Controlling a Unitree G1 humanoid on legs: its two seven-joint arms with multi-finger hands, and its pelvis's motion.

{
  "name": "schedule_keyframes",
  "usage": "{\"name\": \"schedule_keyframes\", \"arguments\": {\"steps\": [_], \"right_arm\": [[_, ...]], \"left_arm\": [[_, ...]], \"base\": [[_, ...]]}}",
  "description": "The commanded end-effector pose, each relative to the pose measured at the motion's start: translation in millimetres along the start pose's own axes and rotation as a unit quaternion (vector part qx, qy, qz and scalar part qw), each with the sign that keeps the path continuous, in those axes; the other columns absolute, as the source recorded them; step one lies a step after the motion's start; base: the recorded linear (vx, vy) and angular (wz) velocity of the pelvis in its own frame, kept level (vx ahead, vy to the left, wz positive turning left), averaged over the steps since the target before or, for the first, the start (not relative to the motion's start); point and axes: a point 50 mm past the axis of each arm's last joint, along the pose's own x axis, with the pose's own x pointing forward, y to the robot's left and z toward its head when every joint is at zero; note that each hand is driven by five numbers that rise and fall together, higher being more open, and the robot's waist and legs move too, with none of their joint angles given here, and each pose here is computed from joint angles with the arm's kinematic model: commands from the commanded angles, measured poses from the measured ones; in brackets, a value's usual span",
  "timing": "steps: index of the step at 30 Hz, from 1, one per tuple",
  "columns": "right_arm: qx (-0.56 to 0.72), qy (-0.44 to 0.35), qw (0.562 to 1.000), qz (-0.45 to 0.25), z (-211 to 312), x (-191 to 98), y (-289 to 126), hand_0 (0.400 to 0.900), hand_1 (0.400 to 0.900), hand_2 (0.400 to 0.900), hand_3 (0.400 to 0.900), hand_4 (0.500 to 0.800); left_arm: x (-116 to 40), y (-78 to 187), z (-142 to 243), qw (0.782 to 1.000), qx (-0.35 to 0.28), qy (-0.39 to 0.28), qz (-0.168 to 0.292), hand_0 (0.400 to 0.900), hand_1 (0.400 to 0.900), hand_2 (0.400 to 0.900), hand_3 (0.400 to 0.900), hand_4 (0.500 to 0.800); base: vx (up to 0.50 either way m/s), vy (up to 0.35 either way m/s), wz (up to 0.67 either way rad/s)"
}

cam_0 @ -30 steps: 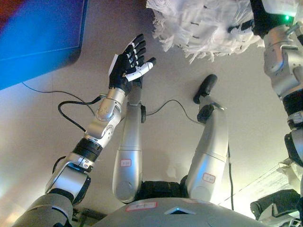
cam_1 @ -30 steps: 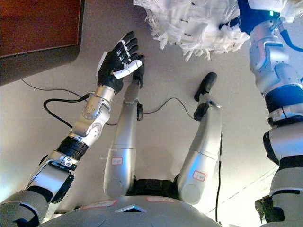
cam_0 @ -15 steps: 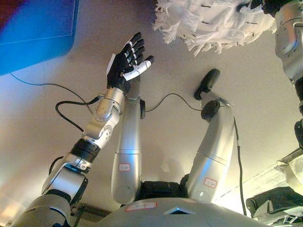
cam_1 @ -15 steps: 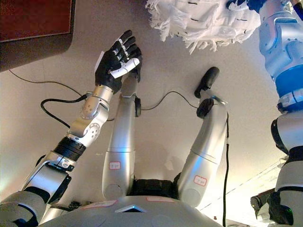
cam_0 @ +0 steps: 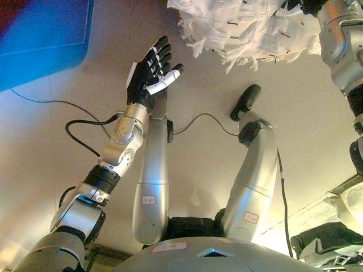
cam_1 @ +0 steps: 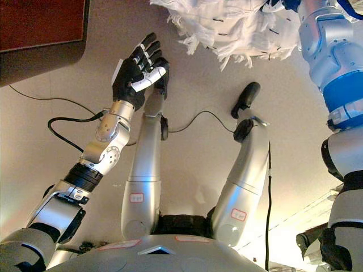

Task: Pick up the pillow and put it on the sofa.

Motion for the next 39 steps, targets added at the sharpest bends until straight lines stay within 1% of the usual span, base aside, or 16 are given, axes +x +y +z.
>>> {"name": "schedule_keyframes", "arguments": {"steps": [1, 2, 6, 11, 16, 20, 23, 26, 30, 35, 39], "right_arm": [[-0.001, -0.038, 0.994, -0.101, 11.0, 7.3, -50.5, 0.4, 0.4, 0.4, 0.4, 0.5], [0.001, -0.041, 0.994, -0.105, 11.8, 6.1, -50.8, 0.4, 0.4, 0.4, 0.4, 0.5], [0.012, -0.044, 0.991, -0.122, 12.1, 1.1, -51.5, 0.4, 0.4, 0.4, 0.4, 0.5], [0.031, -0.051, 0.988, -0.145, 13.0, -6.5, -52.6, 0.4, 0.4, 0.4, 0.4, 0.5], [0.043, -0.058, 0.984, -0.164, 14.2, -13.8, -53.9, 0.4, 0.4, 0.4, 0.4, 0.5], [0.055, -0.065, 0.98, -0.183, 13.7, -24.3, -52.9, 0.4, 0.4, 0.4, 0.4, 0.5], [0.061, -0.069, 0.977, -0.193, 13.2, -33.5, -50.1, 0.4, 0.4, 0.4, 0.4, 0.5], [0.071, -0.07, 0.975, -0.197, 12.1, -44.1, -43.1, 0.4, 0.4, 0.4, 0.4, 0.5], [0.089, -0.072, 0.974, -0.197, 11.4, -59.6, -33.4, 0.4, 0.4, 0.4, 0.4, 0.5], [0.127, -0.075, 0.972, -0.182, 12.7, -86.6, -14.8, 0.4, 0.4, 0.4, 0.4, 0.5], [0.155, -0.085, 0.966, -0.189, 13.9, -102.5, -17.5, 0.4, 0.4, 0.4, 0.4, 0.5]], "left_arm": [[-3.9, 5.0, 12.7, 0.998, -0.023, -0.051, 0.028, 0.9, 0.9, 0.9, 0.9, 0.8], [-4.2, 8.3, 11.7, 0.998, -0.022, -0.05, 0.042, 0.9, 0.9, 0.9, 0.9, 0.8], [-3.3, 14.3, 6.9, 0.997, -0.017, -0.041, 0.068, 0.9, 0.9, 0.9, 0.9, 0.8], [-1.7, 17.9, -0.9, 0.996, 0.001, -0.023, 0.085, 0.9, 0.9, 0.9, 0.9, 0.8], [-0.7, 19.1, -6.1, 0.996, 0.015, -0.01, 0.09, 0.9, 0.9, 0.9, 0.9, 0.8], [-3.1, 23.4, -15.4, 0.994, 0.035, 0.011, 0.1, 0.9, 0.9, 0.9, 0.9, 0.8], [-8.4, 30.2, -26.2, 0.992, 0.047, 0.035, 0.114, 0.9, 0.9, 0.9, 0.9, 0.8], [-15.5, 37.4, -35.6, 0.988, 0.064, 0.056, 0.126, 0.9, 0.9, 0.9, 0.9, 0.8], [-30.9, 51.5, -50.0, 0.982, 0.077, 0.089, 0.147, 0.9, 0.9, 0.9, 0.9, 0.8], [-61.1, 65.6, -70.0, 0.974, 0.086, 0.135, 0.159, 0.9, 0.9, 0.9, 0.9, 0.8], [-84.7, 73.2, -81.2, 0.969, 0.087, 0.165, 0.16, 0.9, 0.9, 0.9, 0.9, 0.8]], "base": [[0.0, 0.0, 0.0], [-0.003, 0.013, -0.03], [-0.082, 0.036, -0.08], [-0.017, 0.015, -0.11], [-0.003, 0.0, -0.07], [0.034, 0.002, -0.05], [0.08, 0.004, -0.04], [0.119, -0.003, -0.03], [0.151, 0.015, -0.1], [0.203, 0.018, -0.13], [0.207, 0.018, -0.15]]}}
